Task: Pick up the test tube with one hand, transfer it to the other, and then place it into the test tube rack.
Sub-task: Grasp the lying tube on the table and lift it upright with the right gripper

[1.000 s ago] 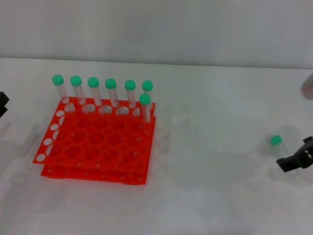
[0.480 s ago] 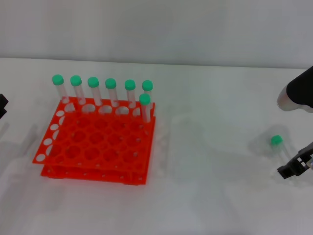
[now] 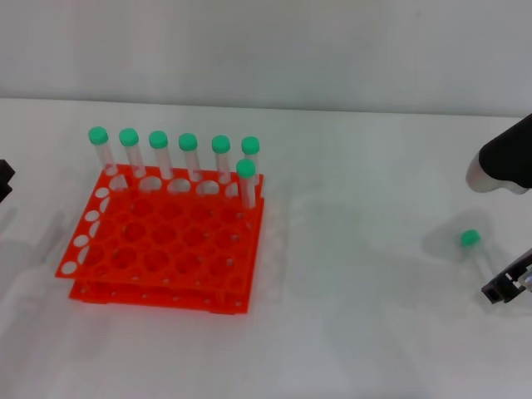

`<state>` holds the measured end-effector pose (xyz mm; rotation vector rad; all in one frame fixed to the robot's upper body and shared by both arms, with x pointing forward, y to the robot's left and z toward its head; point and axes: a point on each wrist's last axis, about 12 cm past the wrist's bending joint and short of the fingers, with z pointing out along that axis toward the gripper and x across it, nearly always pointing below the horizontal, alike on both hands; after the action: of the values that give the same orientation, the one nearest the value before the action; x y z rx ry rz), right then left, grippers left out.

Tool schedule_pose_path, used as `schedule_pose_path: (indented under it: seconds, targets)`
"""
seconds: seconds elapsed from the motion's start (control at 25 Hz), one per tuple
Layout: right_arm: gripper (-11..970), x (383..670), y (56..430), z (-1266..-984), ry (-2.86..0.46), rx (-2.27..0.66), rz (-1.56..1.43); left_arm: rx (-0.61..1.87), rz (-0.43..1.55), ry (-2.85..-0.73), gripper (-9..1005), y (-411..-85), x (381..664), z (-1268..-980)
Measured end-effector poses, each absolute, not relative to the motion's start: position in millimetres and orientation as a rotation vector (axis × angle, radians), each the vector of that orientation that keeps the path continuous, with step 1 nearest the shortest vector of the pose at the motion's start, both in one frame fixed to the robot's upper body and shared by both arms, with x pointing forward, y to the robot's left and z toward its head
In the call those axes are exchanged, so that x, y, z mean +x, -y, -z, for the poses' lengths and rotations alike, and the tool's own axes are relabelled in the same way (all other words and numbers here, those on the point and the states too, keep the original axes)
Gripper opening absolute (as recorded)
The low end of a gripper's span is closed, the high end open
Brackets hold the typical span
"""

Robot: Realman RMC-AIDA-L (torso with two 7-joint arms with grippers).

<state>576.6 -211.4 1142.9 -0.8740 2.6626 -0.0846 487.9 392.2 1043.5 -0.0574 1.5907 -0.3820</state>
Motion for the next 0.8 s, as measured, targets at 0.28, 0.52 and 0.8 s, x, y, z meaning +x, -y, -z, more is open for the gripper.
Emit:
schedule_pose_path:
  seconds: [0.28, 0.52, 0.8]
  targets:
    - [414, 582.4, 209.1, -1137.4, -2.684, -0.891, 0.098, -0.058, 0.386, -1.59, 862, -391.1, 488.1, -1043.2]
    - [395, 583.2, 209.3, -1134.3, -2.693, -0.894, 0.101, -0.05, 0.392, -1.586, 862, -386.5, 489.0, -1041.1]
    - [191, 584.4, 210.5, -1132.5, -2.699, -0.894, 0.106, -0.049, 0.399, -1.582, 862, -384.4, 491.0, -1041.4]
